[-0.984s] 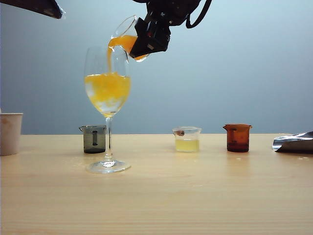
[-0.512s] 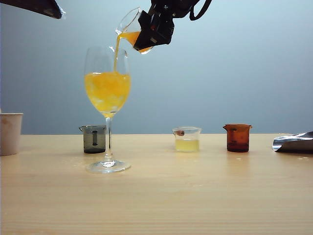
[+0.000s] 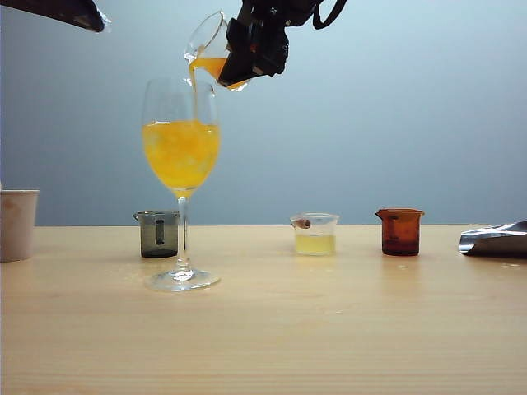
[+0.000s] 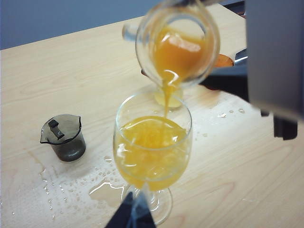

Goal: Pick up the second measuring cup from the left, pour the orange juice inside into the goblet, and finally put the measuring cup back in its original place.

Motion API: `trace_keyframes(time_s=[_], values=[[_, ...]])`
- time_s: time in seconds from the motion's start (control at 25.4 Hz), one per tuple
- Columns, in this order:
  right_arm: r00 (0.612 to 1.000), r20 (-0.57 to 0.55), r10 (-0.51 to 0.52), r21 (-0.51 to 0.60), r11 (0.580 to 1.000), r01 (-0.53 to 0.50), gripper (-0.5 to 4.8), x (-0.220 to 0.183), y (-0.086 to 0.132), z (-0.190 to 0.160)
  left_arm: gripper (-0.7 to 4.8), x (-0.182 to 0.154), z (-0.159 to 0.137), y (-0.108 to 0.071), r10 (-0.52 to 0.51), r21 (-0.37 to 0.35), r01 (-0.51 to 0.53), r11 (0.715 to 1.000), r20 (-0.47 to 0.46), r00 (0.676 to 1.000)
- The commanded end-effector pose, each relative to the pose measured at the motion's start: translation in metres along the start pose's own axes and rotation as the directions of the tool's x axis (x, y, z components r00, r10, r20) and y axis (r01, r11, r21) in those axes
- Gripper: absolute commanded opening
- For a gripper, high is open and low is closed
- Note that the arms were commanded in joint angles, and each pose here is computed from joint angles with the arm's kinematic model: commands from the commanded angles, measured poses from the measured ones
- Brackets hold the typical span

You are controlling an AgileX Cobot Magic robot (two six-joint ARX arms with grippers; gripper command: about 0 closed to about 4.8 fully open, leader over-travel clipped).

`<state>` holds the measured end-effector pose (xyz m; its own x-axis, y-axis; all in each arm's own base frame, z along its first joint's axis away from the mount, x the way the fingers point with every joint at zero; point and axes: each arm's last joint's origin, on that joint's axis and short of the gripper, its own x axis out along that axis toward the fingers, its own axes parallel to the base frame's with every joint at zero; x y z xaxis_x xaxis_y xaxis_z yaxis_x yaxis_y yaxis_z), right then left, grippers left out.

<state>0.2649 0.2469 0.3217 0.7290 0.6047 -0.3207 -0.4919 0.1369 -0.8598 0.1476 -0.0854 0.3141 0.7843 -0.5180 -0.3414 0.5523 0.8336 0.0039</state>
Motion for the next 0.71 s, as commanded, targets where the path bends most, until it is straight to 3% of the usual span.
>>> trace_keyframes(time_s=[0.04, 0.31, 0.71], values=[[0.999, 0.004, -0.047, -0.017, 0.999, 0.047, 1.15, -0.0042, -0.0054, 0.0065, -0.05, -0.0009, 0.0018, -0.0001, 0.002, -0.001, -0.002, 1.000, 0.012, 1.000], [0.998, 0.000, -0.062, -0.098, 0.993, 0.061, 1.15, -0.0062, -0.0034, 0.0144, -0.05, -0.0009, 0.0019, -0.0001, 0.002, -0.001, -0.002, 1.000, 0.012, 1.000], [0.996, -0.035, -0.087, -0.123, 0.989, 0.082, 1.15, -0.0063, -0.0044, 0.0139, -0.05, -0.0009, 0.0009, -0.0001, 0.002, -0.002, -0.002, 1.000, 0.003, 1.000]])
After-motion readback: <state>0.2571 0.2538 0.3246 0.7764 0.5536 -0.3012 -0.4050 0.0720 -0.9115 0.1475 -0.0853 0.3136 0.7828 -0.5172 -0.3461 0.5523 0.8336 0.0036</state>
